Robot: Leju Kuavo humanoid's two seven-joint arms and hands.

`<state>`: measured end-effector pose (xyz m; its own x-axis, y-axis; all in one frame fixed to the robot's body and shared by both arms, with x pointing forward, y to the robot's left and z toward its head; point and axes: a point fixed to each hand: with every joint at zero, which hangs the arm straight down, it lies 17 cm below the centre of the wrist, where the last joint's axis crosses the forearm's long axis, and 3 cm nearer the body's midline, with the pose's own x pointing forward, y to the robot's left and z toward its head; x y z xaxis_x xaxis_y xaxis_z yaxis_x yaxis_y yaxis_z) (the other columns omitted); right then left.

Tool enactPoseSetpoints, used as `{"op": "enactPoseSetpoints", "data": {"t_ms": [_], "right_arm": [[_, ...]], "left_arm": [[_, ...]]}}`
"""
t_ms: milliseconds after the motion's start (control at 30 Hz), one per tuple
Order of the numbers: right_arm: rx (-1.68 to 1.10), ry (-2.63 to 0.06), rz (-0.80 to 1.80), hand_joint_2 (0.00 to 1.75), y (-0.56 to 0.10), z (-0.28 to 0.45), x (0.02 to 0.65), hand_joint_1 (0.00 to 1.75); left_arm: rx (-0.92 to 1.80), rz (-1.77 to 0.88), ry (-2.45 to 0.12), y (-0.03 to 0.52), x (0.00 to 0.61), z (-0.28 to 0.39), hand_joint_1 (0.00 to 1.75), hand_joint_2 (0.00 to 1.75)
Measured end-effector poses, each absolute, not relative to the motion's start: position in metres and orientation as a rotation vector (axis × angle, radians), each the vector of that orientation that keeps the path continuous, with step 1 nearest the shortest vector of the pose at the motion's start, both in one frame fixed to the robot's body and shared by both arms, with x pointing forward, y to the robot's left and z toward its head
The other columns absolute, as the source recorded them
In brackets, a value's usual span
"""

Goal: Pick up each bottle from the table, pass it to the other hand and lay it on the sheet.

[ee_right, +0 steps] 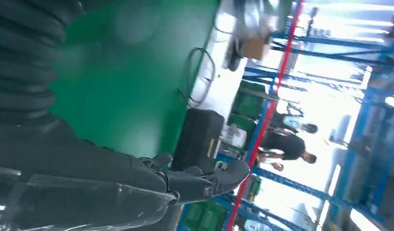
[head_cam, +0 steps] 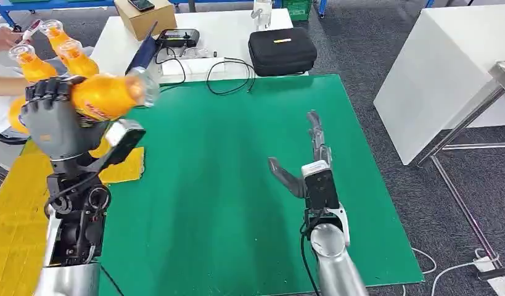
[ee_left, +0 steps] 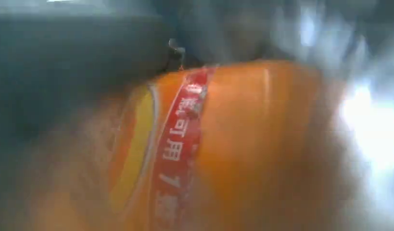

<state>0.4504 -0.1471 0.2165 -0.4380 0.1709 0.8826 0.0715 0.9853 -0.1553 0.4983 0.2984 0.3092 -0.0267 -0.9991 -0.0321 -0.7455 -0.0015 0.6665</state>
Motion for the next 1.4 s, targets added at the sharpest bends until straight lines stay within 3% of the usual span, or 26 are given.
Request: {"op": "enactPoseSetpoints", "data": {"t_ms": [67, 267, 467, 600, 967, 1000, 1033, 1400], "right_arm": [[-0.172, -2.046, 0.083, 1.75, -0.159, 0.222, 0.449, 0.00], [-0.175, -2.067, 0.076, 1.75, -0.172, 0.229, 0.447, 0.00], [-0.176, -2.061, 0.080, 1.75, -0.175, 0.227, 0.448, 0.00], [-0.155, -2.053, 0.078, 1.75, -0.175, 0.227, 0.449, 0.00], [-0.145, -2.047, 0.080, 1.75, -0.175, 0.226, 0.451, 0.00], [-0.145, -2.047, 0.080, 1.75, -0.175, 0.227, 0.452, 0.00], [-0.144, -2.047, 0.081, 1.75, -0.175, 0.227, 0.452, 0.00], [-0.143, -2.038, 0.112, 1.75, -0.170, 0.223, 0.458, 0.00]], "left_arm": [[1.854, -0.846, -1.682, 0.311, 0.522, 0.286, 1.75, 1.75], [1.618, -1.080, -1.375, 0.361, 0.572, 0.182, 1.75, 1.75], [1.433, -1.227, -1.132, 0.391, 0.571, 0.104, 1.75, 1.75], [1.126, -1.253, -0.888, 0.412, 0.550, 0.030, 1.75, 1.75], [0.934, -1.174, -0.767, 0.433, 0.520, -0.014, 1.75, 1.75], [0.919, -1.172, -0.755, 0.434, 0.518, -0.018, 1.68, 1.75], [0.901, -1.168, -0.750, 0.435, 0.515, -0.021, 0.00, 1.75], [0.864, -1.121, -0.737, 0.439, 0.506, -0.031, 0.00, 1.75]]}}
